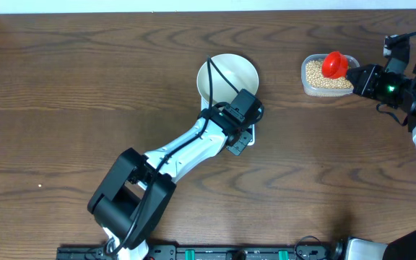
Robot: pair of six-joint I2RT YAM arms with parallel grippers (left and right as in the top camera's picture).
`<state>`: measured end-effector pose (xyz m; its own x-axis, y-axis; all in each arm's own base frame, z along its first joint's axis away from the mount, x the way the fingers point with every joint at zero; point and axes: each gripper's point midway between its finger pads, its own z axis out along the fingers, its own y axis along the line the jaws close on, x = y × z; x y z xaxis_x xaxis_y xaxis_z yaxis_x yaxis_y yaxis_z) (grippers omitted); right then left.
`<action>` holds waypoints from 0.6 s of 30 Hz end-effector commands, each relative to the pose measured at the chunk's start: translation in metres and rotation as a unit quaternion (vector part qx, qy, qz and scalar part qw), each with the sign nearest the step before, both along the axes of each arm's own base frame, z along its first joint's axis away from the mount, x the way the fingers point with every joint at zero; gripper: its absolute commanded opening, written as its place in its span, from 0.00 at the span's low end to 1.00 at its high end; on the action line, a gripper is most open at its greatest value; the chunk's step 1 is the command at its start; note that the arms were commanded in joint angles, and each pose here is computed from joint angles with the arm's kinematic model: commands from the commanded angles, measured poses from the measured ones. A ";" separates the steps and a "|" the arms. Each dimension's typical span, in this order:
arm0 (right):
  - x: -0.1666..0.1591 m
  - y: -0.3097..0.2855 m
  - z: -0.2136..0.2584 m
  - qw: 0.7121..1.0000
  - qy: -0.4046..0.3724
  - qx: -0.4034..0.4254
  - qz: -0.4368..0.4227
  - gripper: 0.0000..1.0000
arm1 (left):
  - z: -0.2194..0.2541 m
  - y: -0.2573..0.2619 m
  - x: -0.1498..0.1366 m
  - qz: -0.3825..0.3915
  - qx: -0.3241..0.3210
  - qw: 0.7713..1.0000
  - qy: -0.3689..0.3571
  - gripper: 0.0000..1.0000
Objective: Scoop item into bowl and weigh 50g on scale
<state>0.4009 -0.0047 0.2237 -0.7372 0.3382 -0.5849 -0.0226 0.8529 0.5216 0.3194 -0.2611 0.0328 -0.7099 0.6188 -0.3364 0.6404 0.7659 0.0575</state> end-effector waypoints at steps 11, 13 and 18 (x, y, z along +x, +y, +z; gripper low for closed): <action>-0.001 -0.001 -0.002 1.000 0.002 -0.006 0.002 0.01 | -0.018 0.005 0.020 0.008 0.027 0.999 -0.042 0.07; -0.002 -0.001 -0.002 1.000 0.002 -0.006 0.002 0.01 | -0.024 0.006 0.019 0.008 0.031 0.999 -0.037 0.07; -0.002 -0.001 -0.002 1.000 0.002 -0.006 0.002 0.01 | -0.031 0.009 0.018 0.009 0.037 0.999 -0.030 0.07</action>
<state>0.3996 -0.0049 0.2223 -0.7415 0.3397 -0.5786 -0.0161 0.8531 0.5215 0.3421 -0.2629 0.0182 -0.6913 0.6153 -0.3788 0.6175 0.7753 0.1323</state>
